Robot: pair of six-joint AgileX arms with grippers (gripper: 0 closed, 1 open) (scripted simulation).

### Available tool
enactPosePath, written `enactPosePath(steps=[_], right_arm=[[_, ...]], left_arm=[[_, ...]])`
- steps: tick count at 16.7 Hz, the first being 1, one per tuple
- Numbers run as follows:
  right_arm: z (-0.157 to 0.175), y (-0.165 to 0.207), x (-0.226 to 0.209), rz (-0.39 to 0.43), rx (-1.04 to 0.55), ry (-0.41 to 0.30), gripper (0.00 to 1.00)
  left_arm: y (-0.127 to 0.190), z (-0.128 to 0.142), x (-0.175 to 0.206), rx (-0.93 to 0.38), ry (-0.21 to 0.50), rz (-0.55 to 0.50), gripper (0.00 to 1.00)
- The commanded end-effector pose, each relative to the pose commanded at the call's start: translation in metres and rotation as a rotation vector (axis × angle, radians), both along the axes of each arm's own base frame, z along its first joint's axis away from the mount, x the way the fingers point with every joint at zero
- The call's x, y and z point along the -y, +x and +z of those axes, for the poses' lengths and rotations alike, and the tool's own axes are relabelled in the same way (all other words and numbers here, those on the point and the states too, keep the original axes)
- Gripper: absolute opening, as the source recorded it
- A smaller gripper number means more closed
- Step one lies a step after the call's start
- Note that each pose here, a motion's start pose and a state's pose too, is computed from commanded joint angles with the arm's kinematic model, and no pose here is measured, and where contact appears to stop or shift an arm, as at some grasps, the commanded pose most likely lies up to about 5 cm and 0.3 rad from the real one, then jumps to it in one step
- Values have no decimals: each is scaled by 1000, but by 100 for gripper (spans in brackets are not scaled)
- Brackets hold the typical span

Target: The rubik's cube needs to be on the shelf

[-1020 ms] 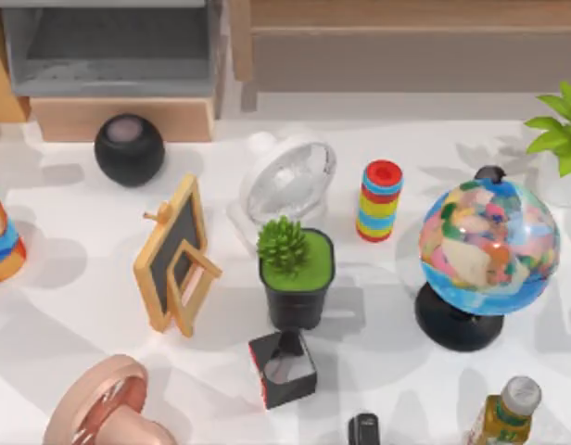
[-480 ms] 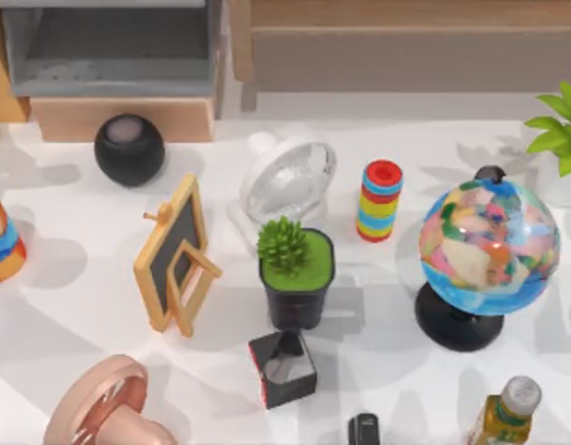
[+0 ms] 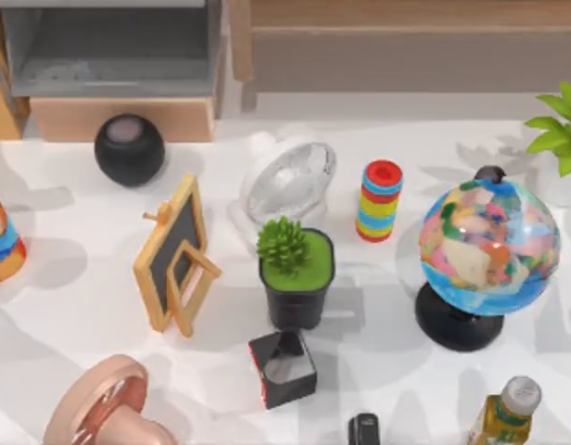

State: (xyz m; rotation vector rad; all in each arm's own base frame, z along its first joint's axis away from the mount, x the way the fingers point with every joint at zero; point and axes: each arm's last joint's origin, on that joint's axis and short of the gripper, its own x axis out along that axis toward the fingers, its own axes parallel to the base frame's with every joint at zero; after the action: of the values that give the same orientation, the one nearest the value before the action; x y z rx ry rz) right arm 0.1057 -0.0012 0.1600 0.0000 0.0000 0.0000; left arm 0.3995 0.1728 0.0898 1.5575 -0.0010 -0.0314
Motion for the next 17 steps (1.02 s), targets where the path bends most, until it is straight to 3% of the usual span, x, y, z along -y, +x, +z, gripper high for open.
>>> enactPosePath(steps=[4, 10, 17], right_arm=[[0, 0, 0, 0, 0, 0, 100], [0, 0, 0, 0, 0, 0, 100], [0, 0, 0, 0, 0, 0, 100]], left_arm=[[-29, 0, 0, 1, 1, 4, 0], [-35, 2, -1, 10, 6, 0, 0], [-91, -3, 0, -10, -6, 4, 0]])
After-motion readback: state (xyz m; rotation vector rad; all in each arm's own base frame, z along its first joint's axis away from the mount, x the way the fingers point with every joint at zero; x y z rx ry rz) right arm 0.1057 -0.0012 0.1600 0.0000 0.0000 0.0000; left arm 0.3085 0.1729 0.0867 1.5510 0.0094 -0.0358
